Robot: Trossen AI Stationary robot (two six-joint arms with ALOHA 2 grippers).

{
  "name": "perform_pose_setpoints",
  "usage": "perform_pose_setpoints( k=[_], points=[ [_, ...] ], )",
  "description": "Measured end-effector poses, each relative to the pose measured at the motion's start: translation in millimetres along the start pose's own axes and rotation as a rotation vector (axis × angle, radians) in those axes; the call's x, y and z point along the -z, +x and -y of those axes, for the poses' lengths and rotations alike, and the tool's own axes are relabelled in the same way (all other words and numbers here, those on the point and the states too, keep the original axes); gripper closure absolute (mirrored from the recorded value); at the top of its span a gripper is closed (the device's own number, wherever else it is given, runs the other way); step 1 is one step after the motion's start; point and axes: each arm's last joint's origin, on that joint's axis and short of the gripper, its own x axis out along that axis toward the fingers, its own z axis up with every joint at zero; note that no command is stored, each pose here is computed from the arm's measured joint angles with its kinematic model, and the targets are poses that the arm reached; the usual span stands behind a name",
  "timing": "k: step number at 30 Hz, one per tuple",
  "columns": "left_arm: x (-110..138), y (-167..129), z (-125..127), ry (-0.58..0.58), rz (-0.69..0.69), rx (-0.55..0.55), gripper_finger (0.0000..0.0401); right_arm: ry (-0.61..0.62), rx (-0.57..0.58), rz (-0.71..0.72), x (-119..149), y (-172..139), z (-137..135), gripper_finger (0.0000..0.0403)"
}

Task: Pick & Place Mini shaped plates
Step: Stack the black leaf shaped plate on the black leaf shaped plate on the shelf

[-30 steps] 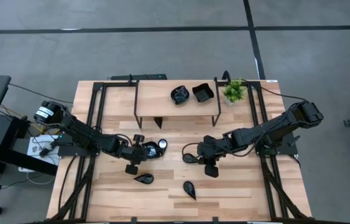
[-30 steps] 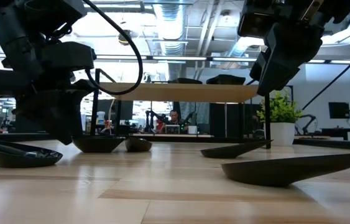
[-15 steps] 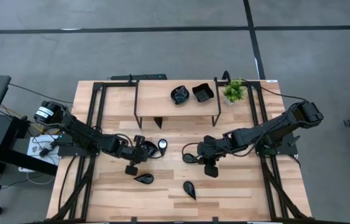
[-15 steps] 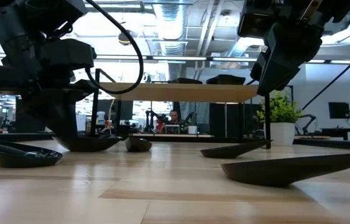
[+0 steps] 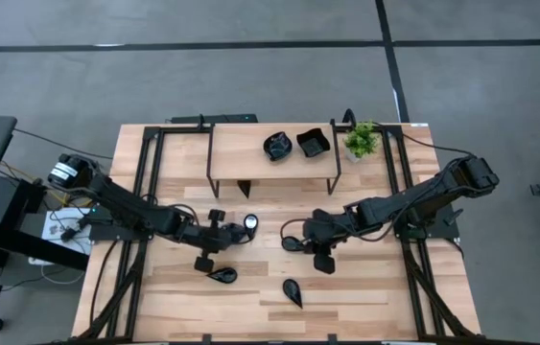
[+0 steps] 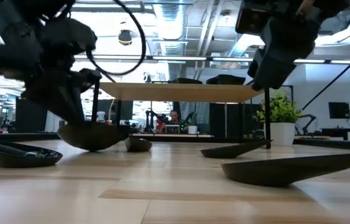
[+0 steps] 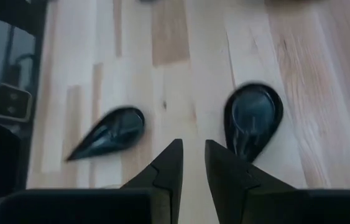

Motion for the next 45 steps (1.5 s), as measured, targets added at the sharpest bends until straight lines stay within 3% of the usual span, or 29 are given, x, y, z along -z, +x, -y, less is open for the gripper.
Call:
perform_pose_setpoints(
  k=[14, 23, 29, 37, 45],
  points=[
    [-17, -39, 4, -0.011, 0.214, 0.006, 0.0387, 0.000, -0.074, 0.175, -18, -2, -4, 0.0339],
    [-35, -48, 2, -0.073, 0.411, 0.007, 0.0390, -0.010, -0.144, 0.314, -31, -6, -11, 0.0339],
    [-38, -49, 1, -0.088, 0.447, -0.014, 0.0387, -0.011, -0.166, 0.364, -36, -8, -12, 0.0339],
    [-38, -50, 7, -0.030, 0.447, -0.005, 0.0389, 0.224, -0.138, 0.384, -47, -10, 12, 0.0339],
    [-33, -36, 23, 0.029, 0.379, 0.030, 0.0389, 0.298, -0.135, 0.345, -59, -16, 23, 0.0339]
  ],
)
